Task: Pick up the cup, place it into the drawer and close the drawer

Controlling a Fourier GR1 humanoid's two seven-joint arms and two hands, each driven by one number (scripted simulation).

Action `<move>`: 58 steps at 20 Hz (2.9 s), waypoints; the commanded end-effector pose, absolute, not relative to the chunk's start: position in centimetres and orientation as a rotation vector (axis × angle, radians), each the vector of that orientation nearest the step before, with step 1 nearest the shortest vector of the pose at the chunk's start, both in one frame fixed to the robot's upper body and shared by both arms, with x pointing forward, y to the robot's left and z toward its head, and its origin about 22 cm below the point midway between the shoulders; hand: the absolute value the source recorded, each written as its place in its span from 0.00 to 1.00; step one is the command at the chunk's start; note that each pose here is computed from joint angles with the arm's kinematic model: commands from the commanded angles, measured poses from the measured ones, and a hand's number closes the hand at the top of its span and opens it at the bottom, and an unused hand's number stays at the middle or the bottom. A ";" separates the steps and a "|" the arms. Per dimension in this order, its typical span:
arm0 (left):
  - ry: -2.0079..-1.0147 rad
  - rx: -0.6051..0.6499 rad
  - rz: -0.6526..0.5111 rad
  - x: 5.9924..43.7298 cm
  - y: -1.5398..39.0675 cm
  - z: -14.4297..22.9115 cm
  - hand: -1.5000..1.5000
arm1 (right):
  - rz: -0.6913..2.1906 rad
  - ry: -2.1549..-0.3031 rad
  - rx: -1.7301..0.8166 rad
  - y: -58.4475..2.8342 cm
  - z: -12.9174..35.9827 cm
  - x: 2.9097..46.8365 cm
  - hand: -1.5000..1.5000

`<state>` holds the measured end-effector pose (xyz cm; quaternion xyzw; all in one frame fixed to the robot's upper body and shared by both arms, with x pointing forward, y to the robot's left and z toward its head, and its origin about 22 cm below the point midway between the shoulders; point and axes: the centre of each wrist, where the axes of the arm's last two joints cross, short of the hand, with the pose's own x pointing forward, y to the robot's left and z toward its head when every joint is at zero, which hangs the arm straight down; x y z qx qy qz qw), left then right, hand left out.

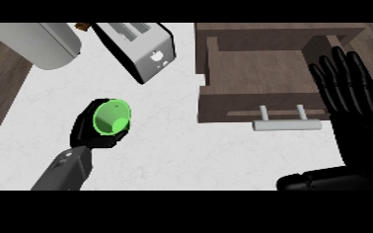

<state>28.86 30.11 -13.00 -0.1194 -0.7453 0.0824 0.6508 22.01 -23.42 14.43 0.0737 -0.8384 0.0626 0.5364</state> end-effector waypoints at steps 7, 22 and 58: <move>-1.891 -0.202 0.255 28.0 28.9 -13.8 1.00 | 0.157 -2.013 0.153 -24.4 15.5 21.1 0.00; -2.060 -0.294 0.190 30.1 25.0 -8.8 1.00 | 0.101 -2.005 0.110 -25.4 14.5 21.0 0.00; -2.062 -0.315 -0.085 39.9 9.0 18.9 1.00 | 0.130 -1.987 0.122 -22.9 12.4 23.3 0.00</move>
